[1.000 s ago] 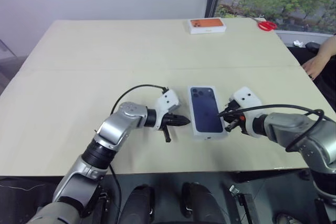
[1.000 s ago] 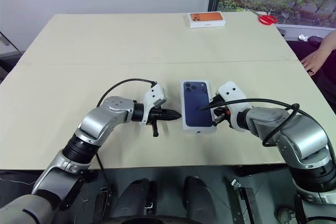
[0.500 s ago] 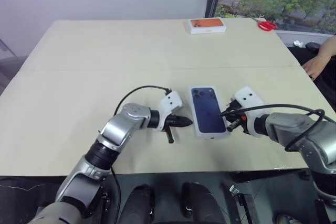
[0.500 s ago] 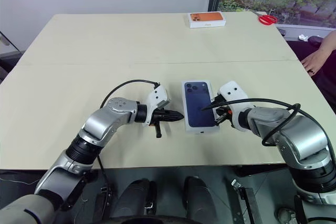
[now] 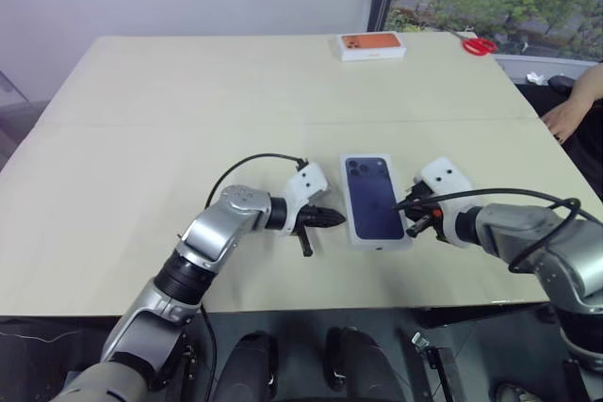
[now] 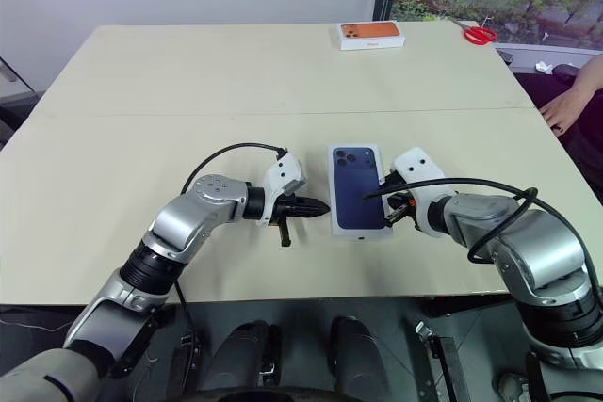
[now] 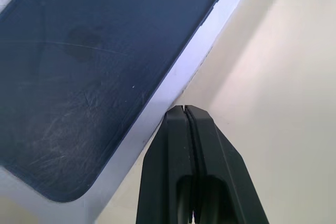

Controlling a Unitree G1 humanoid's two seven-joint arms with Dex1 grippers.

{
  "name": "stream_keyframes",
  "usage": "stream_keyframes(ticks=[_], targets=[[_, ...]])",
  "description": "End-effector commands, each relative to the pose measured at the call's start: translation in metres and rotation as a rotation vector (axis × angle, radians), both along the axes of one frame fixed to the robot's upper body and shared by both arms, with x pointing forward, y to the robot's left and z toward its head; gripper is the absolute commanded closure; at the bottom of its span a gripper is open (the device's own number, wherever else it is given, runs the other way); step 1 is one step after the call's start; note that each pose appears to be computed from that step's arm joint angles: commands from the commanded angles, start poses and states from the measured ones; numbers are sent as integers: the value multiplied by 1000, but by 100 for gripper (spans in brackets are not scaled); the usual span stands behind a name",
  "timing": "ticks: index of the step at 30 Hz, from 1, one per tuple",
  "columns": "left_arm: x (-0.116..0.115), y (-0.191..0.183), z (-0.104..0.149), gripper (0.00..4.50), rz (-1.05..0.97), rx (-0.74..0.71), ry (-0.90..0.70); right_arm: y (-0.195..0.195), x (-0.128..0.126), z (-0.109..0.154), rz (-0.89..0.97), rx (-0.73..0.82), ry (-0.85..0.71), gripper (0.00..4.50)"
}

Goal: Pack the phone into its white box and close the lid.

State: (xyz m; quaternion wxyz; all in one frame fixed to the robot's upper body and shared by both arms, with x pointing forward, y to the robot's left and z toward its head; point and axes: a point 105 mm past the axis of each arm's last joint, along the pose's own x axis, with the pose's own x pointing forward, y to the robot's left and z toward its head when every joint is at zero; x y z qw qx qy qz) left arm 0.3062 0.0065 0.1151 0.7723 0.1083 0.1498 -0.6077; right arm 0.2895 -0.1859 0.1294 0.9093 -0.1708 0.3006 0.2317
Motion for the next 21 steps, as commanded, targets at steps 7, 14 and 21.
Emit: stream_keyframes(ticks=[7,14,21], targets=[[18,12,50,450,55,-161,-60,-35,-3,44,1,-96,-155,446],[74,-11,55,450,255,-143,-93,-1,-25,45,203,27,-149,446],[93,-28,33,450,296,-11,-36,23,-30,19,211,81,-69,446]])
